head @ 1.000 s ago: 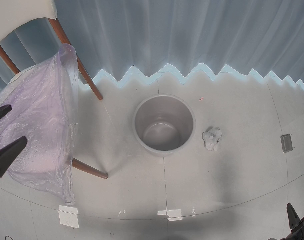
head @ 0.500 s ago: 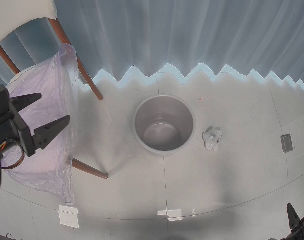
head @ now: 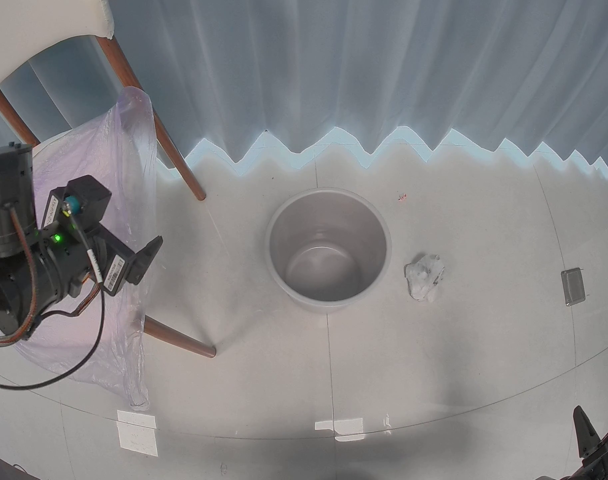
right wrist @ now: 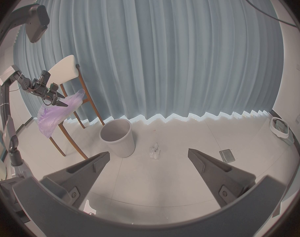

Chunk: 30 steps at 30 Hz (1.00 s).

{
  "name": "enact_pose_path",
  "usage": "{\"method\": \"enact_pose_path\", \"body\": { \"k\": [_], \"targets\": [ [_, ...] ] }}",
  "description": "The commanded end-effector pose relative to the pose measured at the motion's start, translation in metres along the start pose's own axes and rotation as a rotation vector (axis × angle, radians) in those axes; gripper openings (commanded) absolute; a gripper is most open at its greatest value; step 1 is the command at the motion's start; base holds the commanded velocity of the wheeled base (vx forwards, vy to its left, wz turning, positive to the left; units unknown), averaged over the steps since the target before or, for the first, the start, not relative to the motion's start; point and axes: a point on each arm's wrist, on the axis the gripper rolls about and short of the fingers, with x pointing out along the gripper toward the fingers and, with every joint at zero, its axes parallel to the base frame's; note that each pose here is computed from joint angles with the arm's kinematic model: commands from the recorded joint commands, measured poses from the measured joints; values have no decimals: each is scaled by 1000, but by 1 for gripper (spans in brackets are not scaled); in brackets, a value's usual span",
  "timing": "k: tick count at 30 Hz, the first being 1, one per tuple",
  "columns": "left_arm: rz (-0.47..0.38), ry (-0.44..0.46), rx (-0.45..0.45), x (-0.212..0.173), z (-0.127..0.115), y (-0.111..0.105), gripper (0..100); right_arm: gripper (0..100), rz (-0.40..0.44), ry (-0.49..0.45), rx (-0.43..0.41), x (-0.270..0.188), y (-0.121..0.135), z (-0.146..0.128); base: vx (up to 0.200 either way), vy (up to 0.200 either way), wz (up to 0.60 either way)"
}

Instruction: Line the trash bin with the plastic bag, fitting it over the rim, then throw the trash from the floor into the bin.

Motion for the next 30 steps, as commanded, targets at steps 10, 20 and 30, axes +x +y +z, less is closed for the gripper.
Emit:
{"method": "enact_pose_path", "body": {
  "k": [10,20,30],
  "targets": [
    [90,63,116,53,3,-28,100,100,1,-1,0,0,0,-5,0,0,0],
    [223,151,139,55,-10,-33,100,100,1,-1,0,0,0,-5,0,0,0],
    [222,156,144,59,-14,-38,100,100,1,-1,0,0,0,-5,0,0,0]
  ]
}}
